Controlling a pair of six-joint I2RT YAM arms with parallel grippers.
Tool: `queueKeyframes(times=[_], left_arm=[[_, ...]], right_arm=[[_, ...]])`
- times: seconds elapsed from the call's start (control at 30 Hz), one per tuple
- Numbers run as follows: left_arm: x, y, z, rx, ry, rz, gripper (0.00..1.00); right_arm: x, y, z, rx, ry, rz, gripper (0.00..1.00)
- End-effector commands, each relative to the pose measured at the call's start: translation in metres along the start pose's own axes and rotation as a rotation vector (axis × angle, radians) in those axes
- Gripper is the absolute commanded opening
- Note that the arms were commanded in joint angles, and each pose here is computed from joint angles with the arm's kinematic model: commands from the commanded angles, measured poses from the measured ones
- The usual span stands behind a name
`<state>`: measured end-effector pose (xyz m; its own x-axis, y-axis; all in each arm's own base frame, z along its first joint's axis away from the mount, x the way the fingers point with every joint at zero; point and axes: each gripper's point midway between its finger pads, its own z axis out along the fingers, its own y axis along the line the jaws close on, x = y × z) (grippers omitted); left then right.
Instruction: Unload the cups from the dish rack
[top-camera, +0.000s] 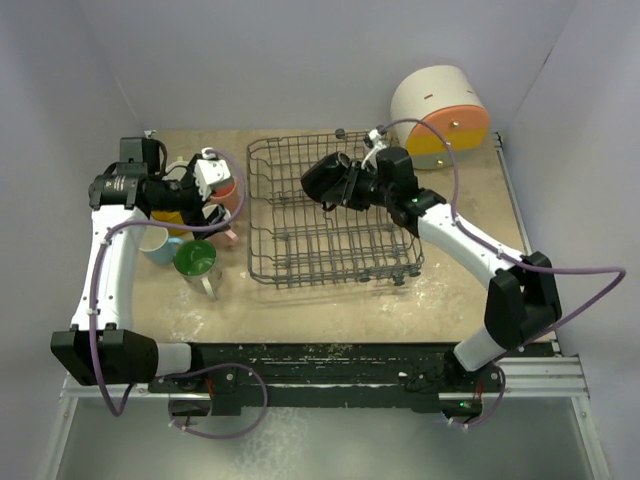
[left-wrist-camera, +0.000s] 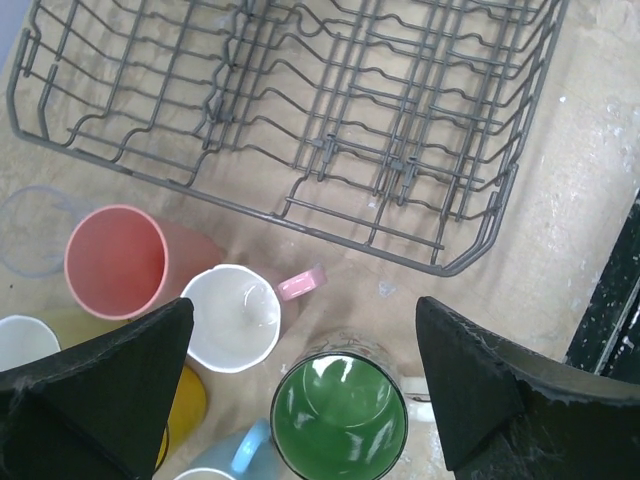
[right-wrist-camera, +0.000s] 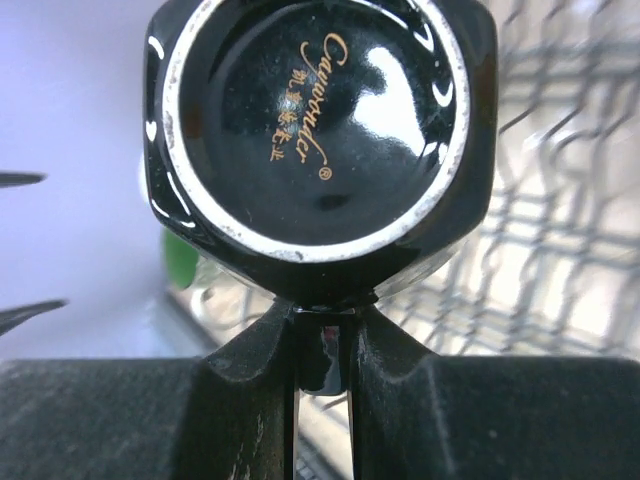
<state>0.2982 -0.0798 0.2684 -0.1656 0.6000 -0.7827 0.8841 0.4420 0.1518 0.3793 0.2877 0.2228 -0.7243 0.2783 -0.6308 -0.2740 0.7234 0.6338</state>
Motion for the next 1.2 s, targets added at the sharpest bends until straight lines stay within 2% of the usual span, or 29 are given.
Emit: queueKeyframes(times=[0.0, 0.23, 0.5, 0.77, 1.0, 1.17], left_arm=[[-0.02, -0.002, 0.002, -0.015, -0.109, 0.181, 0.94], [-0.025, -0.003, 0.019, -0.014, -0.091, 0.271, 0.91], [-0.077, 0.002, 0.002, -0.081, -0.252, 0.34, 0.89], [-0.135, -0.025, -0.035, -0.046, -0.466, 0.291, 0.87], [-0.146, -0.035, -0.043, 0.007, -0.488, 0.246, 0.83], [-0.151, -0.038, -0.047, 0.002, -0.505, 0.25, 0.74]], right_arm=[[-0.009, 0.097, -0.041, -0.498, -0.017, 0.17, 0.0], [0.014, 0.14, -0.065, -0.742, 0.08, 0.319, 0.0], [0.028, 0.176, -0.098, -0.983, 0.171, 0.455, 0.0], [0.026, 0.195, -0.126, -1.089, 0.184, 0.499, 0.0], [0.028, 0.211, -0.138, -1.153, 0.188, 0.555, 0.0], [0.023, 0.23, -0.149, -1.226, 0.191, 0.582, 0.0]])
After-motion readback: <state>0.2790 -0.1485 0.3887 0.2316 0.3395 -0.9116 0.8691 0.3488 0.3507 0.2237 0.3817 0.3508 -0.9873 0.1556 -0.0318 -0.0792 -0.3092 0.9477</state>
